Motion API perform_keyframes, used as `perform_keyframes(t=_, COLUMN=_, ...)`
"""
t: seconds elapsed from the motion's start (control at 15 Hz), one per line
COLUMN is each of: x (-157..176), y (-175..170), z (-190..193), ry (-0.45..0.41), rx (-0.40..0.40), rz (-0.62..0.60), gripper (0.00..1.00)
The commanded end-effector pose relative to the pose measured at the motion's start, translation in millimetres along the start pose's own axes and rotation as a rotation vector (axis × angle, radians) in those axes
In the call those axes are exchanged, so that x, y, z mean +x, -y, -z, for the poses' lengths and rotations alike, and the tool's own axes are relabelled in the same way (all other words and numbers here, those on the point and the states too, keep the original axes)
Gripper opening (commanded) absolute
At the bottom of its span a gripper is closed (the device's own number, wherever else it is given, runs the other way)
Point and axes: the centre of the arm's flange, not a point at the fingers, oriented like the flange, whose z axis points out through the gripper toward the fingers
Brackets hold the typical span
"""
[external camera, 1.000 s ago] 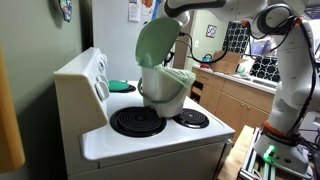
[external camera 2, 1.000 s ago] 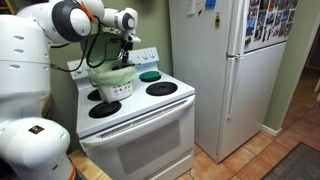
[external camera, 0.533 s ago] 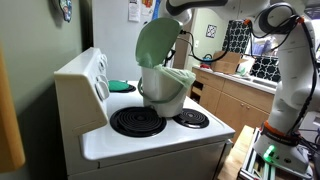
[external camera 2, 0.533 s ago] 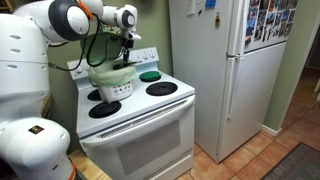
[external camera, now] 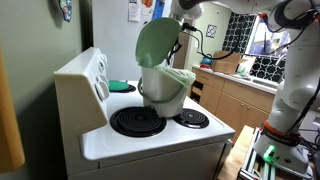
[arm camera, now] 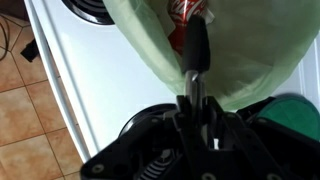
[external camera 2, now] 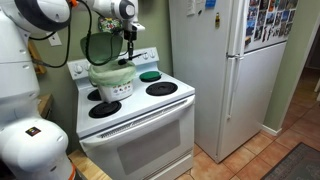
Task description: Use the kitchen thong to lift the coke can and put it in the bin
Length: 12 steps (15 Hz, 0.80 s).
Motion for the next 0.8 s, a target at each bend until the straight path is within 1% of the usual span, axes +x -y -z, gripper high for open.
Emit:
perform_keyframes(t=0.0, x=-4.2, y=-48.5, z=-25.1, ry=0.03, rx=0.044, rz=0.126, gripper=0.06)
perform_keyframes(t=0.13, x=-1.9, y=-62.6, z=-38.0, ry=0.048, rx=0.097, rz=0.208, gripper=0.06)
perform_keyframes(t=0.27, x=-1.3, y=-75.0, z=-42.3, ry=0.033, rx=0.16, rz=0.286, gripper=0.06)
perform_keyframes(t=0.4, x=3.3, y=-84.9, z=-50.9, ry=0.049, rx=0.185, rz=0.34, gripper=0.06)
perform_keyframes(t=0.47, x=5.6, y=-90.2, z=-54.1, ry=0.057, rx=0.203, rz=0.348, gripper=0.06)
perform_keyframes(t=0.53, x=8.6, y=-96.1, z=-55.5, ry=0.061, rx=0.24, rz=0.351, gripper=0.06)
perform_keyframes(t=0.6, x=10.5, y=-101.2, z=-53.2, ry=0.044, rx=0.294, rz=0.356, gripper=0.06)
perform_keyframes(t=0.73, x=14.4, y=-108.2, z=-48.8, ry=0.009, rx=0.375, rz=0.368, gripper=0.06)
